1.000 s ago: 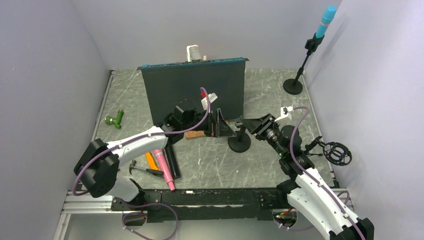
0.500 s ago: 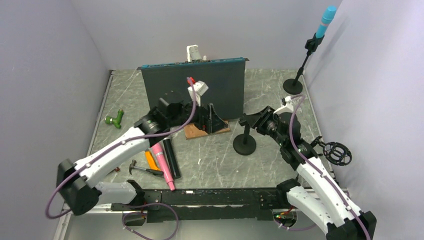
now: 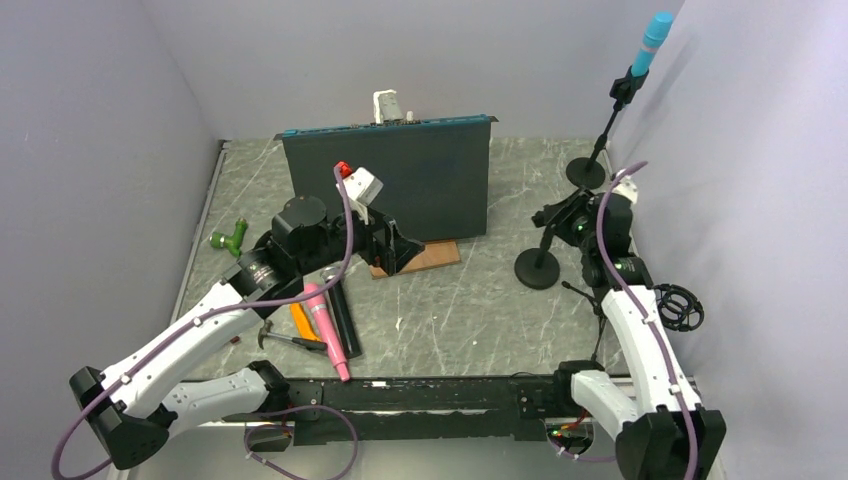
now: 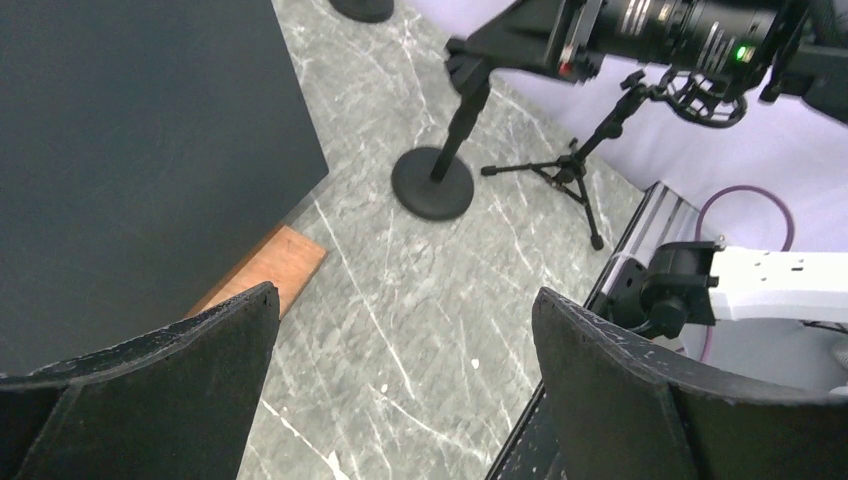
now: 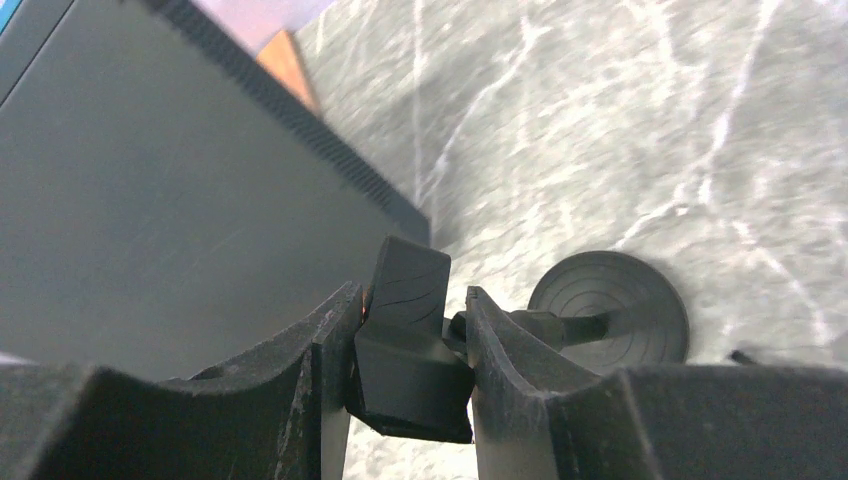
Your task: Remove the microphone from the stand
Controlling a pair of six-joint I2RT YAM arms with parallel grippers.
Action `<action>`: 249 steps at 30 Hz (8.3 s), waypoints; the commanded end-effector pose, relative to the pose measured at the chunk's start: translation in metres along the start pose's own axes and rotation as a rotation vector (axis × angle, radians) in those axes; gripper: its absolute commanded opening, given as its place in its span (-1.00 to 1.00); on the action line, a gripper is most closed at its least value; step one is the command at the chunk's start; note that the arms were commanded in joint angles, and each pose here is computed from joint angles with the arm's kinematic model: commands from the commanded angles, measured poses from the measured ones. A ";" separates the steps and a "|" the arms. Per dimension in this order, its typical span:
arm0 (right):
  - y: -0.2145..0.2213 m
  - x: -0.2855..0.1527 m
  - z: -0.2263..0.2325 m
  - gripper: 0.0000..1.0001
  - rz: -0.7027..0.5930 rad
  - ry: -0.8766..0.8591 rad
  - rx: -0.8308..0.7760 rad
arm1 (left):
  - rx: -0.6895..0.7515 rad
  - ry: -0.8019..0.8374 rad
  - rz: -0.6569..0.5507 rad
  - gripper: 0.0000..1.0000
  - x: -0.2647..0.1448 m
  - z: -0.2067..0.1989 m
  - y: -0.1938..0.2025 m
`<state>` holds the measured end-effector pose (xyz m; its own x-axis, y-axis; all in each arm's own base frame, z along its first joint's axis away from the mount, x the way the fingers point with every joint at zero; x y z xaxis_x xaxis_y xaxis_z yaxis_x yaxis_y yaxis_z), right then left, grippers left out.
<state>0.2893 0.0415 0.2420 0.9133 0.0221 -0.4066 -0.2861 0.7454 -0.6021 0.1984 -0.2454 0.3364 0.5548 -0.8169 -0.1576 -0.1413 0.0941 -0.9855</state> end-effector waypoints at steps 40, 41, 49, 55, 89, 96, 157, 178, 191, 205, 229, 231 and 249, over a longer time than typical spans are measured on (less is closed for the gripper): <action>-0.137 -0.039 -0.085 1.00 -0.305 0.325 -0.046 | 0.101 -0.066 -0.136 0.99 -0.023 0.006 -0.063; -0.140 -0.040 -0.082 1.00 -0.308 0.322 -0.052 | 0.104 -0.073 -0.123 0.99 -0.021 0.008 -0.056; -0.172 -0.028 -0.031 1.00 -0.374 0.236 -0.133 | 0.139 -0.125 -0.077 0.99 -0.020 0.019 -0.031; -0.207 0.014 -0.002 1.00 -0.472 0.253 -0.247 | 0.169 -0.133 -0.074 0.99 -0.023 0.014 -0.030; -0.163 0.199 0.031 0.97 -0.759 0.557 -0.345 | 0.293 -0.186 -0.088 0.99 -0.032 0.000 -0.031; -0.161 0.229 0.008 0.97 -0.773 0.655 -0.412 | 0.307 -0.199 -0.079 0.99 -0.030 0.001 -0.029; -0.115 0.264 0.021 -1.00 -0.581 0.355 -0.303 | 0.290 -0.221 -0.044 0.99 -0.015 0.011 -0.016; 0.021 0.107 0.005 -1.00 -0.441 0.363 -0.351 | 0.251 -0.221 -0.109 0.99 -0.034 0.008 -0.028; 0.120 0.024 0.009 -1.00 -0.184 -0.036 -0.401 | 0.235 -0.255 -0.117 0.99 -0.036 0.012 -0.026; 0.221 -0.011 0.051 -1.00 0.009 -0.489 -0.568 | 0.235 -0.273 -0.085 0.99 -0.027 0.015 -0.017; 0.233 -0.052 0.030 0.60 0.107 -0.489 -0.557 | 0.234 -0.283 -0.095 0.99 -0.029 0.016 -0.016; 0.226 -0.058 0.031 0.69 0.113 -0.487 -0.551 | 0.235 -0.290 -0.092 0.99 -0.029 0.018 -0.016; 0.111 -0.129 0.127 1.00 0.100 -0.580 -0.692 | 0.230 -0.275 -0.083 0.99 -0.025 0.016 -0.014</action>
<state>0.1687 0.2046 0.2845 0.8455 0.5170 -0.1335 -0.3190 0.2884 -0.9028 0.1971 -0.2159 0.3426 0.7536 -0.6491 -0.1038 0.0644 0.2300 -0.9711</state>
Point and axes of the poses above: each gripper's point midway between its finger pads, its own x axis out along the fingers, its own z axis along the line the jaws close on, y = z × x, the point moved 4 cm from there along -x, back along the fingers, and after that the axes turned 14 degrees about x, right-handed, at the moved point
